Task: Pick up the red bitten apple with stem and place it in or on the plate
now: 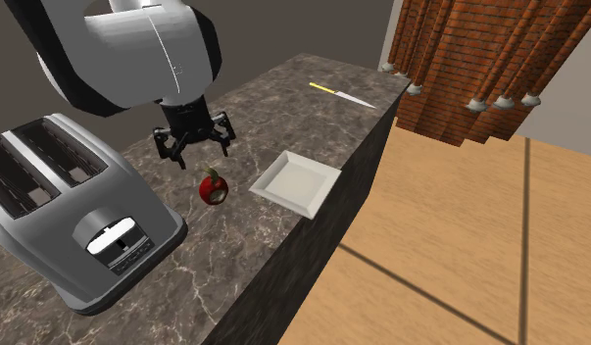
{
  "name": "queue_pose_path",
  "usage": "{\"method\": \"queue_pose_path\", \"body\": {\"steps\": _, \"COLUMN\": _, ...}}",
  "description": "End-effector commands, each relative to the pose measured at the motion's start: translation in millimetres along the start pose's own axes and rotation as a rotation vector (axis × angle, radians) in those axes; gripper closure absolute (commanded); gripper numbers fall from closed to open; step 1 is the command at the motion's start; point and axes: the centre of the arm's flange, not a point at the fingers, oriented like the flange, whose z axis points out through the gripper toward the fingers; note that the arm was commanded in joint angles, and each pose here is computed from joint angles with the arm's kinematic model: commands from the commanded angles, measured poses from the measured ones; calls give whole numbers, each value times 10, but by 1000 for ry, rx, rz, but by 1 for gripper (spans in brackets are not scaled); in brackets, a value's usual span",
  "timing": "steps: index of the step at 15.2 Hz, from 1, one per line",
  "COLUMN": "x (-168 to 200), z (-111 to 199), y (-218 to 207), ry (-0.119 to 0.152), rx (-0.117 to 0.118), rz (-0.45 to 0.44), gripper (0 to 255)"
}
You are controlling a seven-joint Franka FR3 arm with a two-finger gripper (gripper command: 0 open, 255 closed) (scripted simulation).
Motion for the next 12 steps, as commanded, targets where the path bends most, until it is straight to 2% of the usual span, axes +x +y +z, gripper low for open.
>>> {"method": "queue_pose_path", "body": {"steps": 1, "x": 9, "z": 107, "y": 0, "ry": 0, "rx": -1, "rz": 0, "gripper": 0}}
{"method": "queue_pose_path", "body": {"steps": 4, "x": 10, "z": 296, "y": 1, "ry": 0, "rx": -1, "rz": 0, "gripper": 0}}
{"method": "queue_pose_path", "body": {"steps": 12, "x": 10, "z": 295, "y": 1, "ry": 0, "rx": -1, "rz": 0, "gripper": 0}}
